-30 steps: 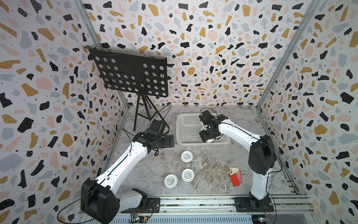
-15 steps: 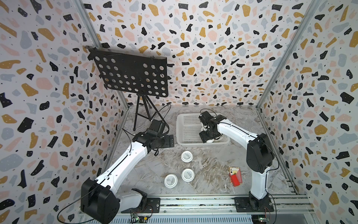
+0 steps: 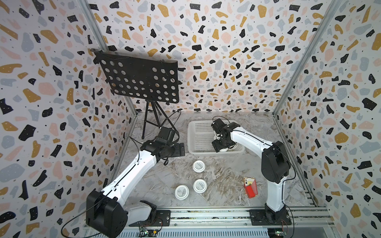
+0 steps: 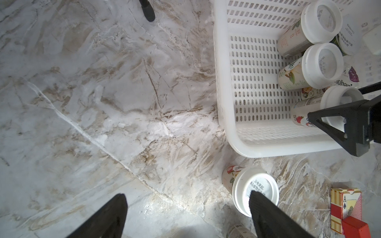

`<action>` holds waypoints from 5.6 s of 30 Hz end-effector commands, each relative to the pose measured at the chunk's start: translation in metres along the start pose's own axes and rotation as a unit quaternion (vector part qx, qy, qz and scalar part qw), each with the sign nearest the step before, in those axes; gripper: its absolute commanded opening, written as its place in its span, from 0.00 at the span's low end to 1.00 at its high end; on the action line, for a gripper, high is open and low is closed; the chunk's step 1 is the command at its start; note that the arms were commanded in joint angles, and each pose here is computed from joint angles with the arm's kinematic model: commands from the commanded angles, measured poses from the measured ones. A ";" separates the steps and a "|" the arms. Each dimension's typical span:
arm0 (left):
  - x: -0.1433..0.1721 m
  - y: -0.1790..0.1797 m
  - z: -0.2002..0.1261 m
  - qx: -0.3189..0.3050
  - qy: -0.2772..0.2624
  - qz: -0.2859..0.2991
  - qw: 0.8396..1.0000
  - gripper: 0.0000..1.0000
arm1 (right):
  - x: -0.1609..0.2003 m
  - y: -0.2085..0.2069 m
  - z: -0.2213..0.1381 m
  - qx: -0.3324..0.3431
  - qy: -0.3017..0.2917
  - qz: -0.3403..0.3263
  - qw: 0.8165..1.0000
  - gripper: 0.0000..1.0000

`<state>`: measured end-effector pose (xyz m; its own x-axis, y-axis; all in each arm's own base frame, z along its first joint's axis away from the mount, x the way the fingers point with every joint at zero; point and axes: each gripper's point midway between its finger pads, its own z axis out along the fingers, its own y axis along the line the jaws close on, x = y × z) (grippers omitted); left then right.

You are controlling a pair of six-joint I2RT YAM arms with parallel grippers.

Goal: Put the yogurt in the basket
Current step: Place the yogurt in the basket, then pick up the yogurt from the center of the board, then place the yogurt in the basket.

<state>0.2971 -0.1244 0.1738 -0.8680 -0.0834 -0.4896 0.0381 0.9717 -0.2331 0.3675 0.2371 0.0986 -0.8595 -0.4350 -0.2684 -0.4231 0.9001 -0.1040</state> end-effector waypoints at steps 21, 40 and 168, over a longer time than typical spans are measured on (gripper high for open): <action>-0.007 0.001 -0.004 0.006 -0.018 -0.002 1.000 0.96 | -0.017 0.000 -0.045 -0.024 -0.046 -0.001 0.999 0.91; 0.022 0.007 -0.006 0.020 -0.003 -0.051 0.999 0.95 | 0.032 0.069 -0.127 -0.100 -0.139 -0.027 0.985 0.88; 0.044 -0.004 0.026 0.021 0.072 -0.009 0.997 0.93 | -0.154 0.051 0.022 -0.033 -0.142 -0.034 0.989 0.77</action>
<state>0.2665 -0.1361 0.1285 -0.9374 -0.0677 -0.3416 0.0328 0.9594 -0.2801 0.4796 0.3511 0.0958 -0.7338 -0.4655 -0.4947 -0.5034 0.8617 -0.0641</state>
